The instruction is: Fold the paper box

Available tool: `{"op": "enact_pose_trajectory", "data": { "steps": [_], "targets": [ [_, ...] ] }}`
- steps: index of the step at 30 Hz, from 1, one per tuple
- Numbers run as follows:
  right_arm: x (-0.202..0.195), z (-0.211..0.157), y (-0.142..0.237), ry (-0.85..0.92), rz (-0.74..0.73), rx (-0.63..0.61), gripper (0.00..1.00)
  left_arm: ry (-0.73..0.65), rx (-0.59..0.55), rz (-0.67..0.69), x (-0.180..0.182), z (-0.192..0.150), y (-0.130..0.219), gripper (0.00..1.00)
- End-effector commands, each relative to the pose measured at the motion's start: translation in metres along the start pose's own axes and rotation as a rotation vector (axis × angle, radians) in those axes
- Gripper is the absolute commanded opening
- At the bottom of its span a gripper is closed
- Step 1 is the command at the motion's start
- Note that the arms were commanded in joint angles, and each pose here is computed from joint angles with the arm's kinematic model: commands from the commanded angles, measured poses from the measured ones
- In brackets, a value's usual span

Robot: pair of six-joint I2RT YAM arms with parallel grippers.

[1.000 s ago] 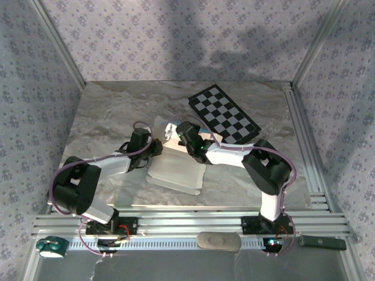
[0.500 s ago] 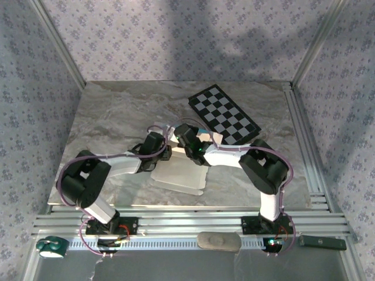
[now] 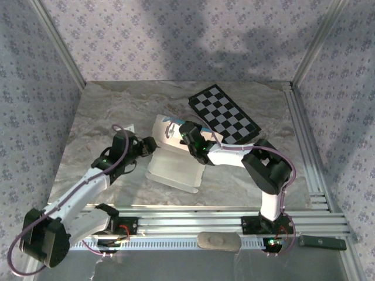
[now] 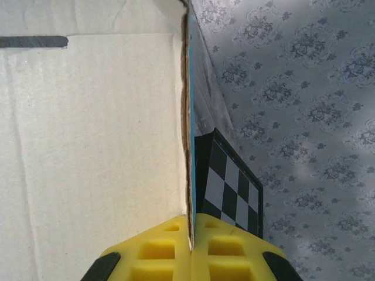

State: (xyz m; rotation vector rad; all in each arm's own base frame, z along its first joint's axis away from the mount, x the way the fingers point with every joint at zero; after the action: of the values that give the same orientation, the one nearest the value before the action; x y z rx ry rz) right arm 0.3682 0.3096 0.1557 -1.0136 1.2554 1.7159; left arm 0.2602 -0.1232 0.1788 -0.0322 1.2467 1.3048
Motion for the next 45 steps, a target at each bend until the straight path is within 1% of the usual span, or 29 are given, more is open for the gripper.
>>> {"op": "enact_pose_trajectory", "data": {
  "steps": [1,2,4,5,6,7,8,10,12,14,16,20,22,26,27,29,32,35,38,43,45],
  "targets": [
    [-0.007,0.003,0.006,0.0,-0.022,-0.039,0.0,0.144,0.054,-0.03,-0.001,0.008,0.016,0.6],
    [-0.006,0.002,0.006,0.01,-0.025,-0.046,0.0,0.114,0.037,-0.061,-0.008,0.019,0.019,0.58],
    [-0.006,0.001,0.005,0.023,-0.033,-0.056,0.0,-0.004,0.001,-0.042,-0.016,0.037,0.016,0.56],
    [-0.008,0.0,0.005,0.027,-0.032,-0.059,0.0,-0.074,-0.005,0.017,-0.013,0.046,0.007,0.54],
    [-0.009,0.0,0.006,0.028,-0.03,-0.068,0.0,-0.111,0.003,0.053,-0.011,0.053,-0.003,0.51],
    [-0.011,-0.001,0.007,0.027,-0.027,-0.081,0.0,-0.162,0.028,0.051,-0.011,0.056,-0.017,0.45],
    [-0.013,-0.002,0.007,0.026,-0.025,-0.092,0.0,-0.215,0.046,0.037,-0.012,0.057,-0.031,0.42],
    [-0.015,-0.005,0.008,0.031,-0.014,-0.106,0.0,-0.295,0.037,-0.008,-0.013,0.057,-0.051,0.39],
    [-0.018,-0.009,0.008,0.044,-0.01,-0.117,0.0,-0.343,-0.004,-0.077,-0.015,0.058,-0.059,0.35],
    [-0.022,-0.012,0.009,0.054,-0.007,-0.13,0.0,-0.404,-0.081,-0.171,-0.019,0.054,-0.061,0.36],
    [-0.026,-0.013,0.011,0.063,0.003,-0.158,0.0,-0.435,-0.132,-0.187,-0.019,0.053,-0.063,0.41],
    [-0.026,-0.008,0.007,0.108,0.007,-0.165,0.0,-0.522,-0.104,-0.254,-0.034,0.039,-0.073,0.44],
    [-0.023,-0.005,0.005,0.135,0.008,-0.16,0.0,-0.529,-0.094,-0.283,-0.037,0.033,-0.073,0.45],
    [-0.018,-0.003,0.002,0.147,0.005,-0.154,0.0,-0.54,-0.085,-0.291,-0.036,0.028,-0.072,0.46],
    [-0.016,-0.003,0.002,0.148,0.008,-0.155,0.0,-0.557,-0.075,-0.261,-0.034,0.027,-0.075,0.47],
    [-0.014,0.0,0.003,0.159,0.006,-0.16,0.0,-0.598,-0.063,-0.143,-0.023,0.027,-0.086,0.47],
    [-0.013,0.005,0.007,0.165,0.003,-0.169,0.0,-0.613,-0.108,-0.086,-0.014,0.032,-0.091,0.48],
    [-0.014,0.005,0.009,0.152,0.007,-0.178,0.0,-0.636,-0.106,-0.103,-0.013,0.029,-0.092,0.49],
    [-0.012,0.004,0.011,0.15,0.023,-0.195,0.0,-0.645,-0.058,-0.175,-0.017,0.021,-0.099,0.49],
    [-0.013,0.001,0.013,0.148,0.041,-0.209,0.0,-0.64,0.039,-0.301,-0.027,0.008,-0.107,0.44],
    [-0.013,0.001,0.014,0.142,0.045,-0.213,0.0,-0.644,0.06,-0.308,-0.03,0.005,-0.107,0.41]
  ]
}}
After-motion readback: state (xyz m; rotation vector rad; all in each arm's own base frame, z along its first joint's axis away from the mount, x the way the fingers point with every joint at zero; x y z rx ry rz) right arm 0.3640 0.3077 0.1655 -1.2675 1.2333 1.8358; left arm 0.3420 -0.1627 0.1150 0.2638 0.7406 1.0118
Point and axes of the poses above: each hand's point on the last joint's axis, 136 mm out from that joint toward the fingers, its own y axis back along the fingers, its own x axis along the line the jaws close on, z = x × y, the point moved 4 cm from there along y, back along the fingers, and after that the axes turned 15 degrees about y, right-handed, at the moved point
